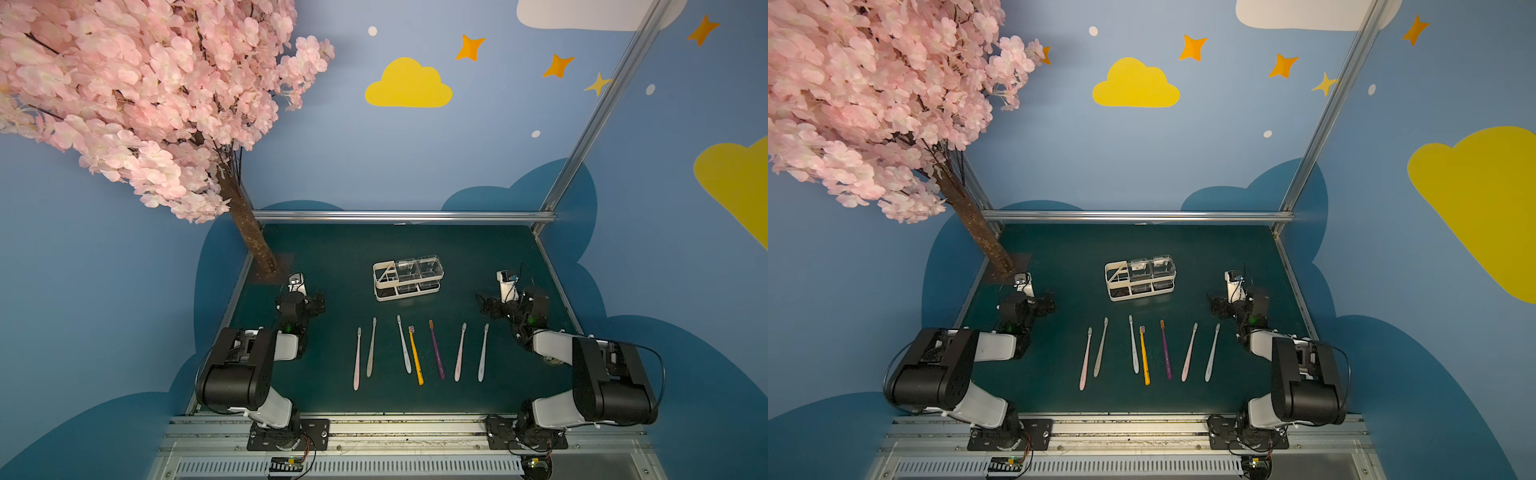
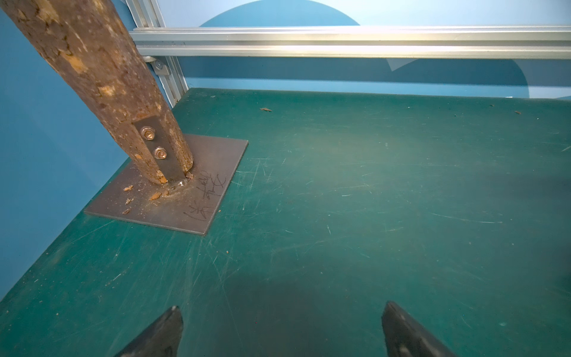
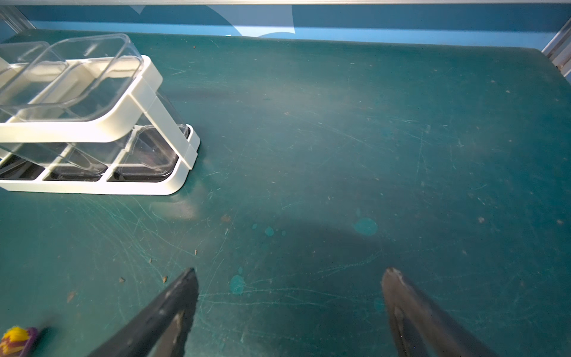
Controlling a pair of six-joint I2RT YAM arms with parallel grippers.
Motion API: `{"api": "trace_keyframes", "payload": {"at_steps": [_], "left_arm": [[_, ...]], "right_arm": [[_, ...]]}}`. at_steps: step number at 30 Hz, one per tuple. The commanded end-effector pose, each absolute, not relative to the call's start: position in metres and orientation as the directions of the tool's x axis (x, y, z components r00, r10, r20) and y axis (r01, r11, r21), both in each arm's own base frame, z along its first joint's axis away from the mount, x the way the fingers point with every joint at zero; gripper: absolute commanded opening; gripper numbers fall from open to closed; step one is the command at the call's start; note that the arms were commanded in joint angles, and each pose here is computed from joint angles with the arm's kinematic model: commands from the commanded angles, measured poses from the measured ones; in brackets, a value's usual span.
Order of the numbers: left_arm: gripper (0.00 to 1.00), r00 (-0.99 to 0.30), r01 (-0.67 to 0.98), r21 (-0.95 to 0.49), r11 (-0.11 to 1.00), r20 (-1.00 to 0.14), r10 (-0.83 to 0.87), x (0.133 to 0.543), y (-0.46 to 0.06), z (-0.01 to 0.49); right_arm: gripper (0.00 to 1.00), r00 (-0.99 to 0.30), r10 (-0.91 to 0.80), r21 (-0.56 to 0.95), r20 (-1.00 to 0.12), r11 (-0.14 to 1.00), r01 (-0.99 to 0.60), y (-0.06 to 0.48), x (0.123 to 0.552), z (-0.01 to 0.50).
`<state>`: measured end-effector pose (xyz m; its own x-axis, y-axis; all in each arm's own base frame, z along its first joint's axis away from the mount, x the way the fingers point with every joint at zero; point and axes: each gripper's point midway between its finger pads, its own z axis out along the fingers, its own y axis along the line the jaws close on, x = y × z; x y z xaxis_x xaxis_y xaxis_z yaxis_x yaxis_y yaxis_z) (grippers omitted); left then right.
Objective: Place the toothbrush into the toothbrush holder
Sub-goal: Pick up the toothbrush from the center of the board.
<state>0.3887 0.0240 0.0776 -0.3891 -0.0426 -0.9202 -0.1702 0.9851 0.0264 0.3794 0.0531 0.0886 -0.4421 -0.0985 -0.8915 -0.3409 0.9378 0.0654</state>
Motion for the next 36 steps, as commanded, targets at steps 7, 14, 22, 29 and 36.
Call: {"api": "trace_keyframes", "payload": {"at_steps": [7,14,22,29,36], "left_arm": [[1.00,-0.248,-0.176,0.105,0.979,-0.967,0.059,0.374,0.009,0.114],[1.00,-0.169,-0.201,0.075,0.977,-0.985,0.041,0.349,-0.015,0.172],[1.00,-0.098,-0.128,-0.228,0.965,-0.966,-0.241,0.310,-0.036,0.233],[1.00,-0.052,-0.219,-0.507,0.834,-0.847,-0.529,0.267,-0.010,0.237],[1.00,-0.240,-0.290,-0.419,0.860,-0.838,-0.490,0.265,-0.019,0.218]], "right_arm": [[0.93,-0.371,-0.022,0.070,-0.928,0.970,-0.232,0.043,0.356,0.147],[0.93,-0.344,0.203,0.276,-0.917,0.944,-0.179,0.047,0.345,0.220],[0.93,-0.480,0.492,0.592,-0.726,0.803,-0.072,0.054,0.343,0.229],[0.93,-0.538,0.540,0.697,-0.647,0.705,-0.131,0.075,0.339,0.226],[0.93,-0.591,0.477,0.674,-0.650,0.721,-0.160,0.082,0.335,0.229]]}}
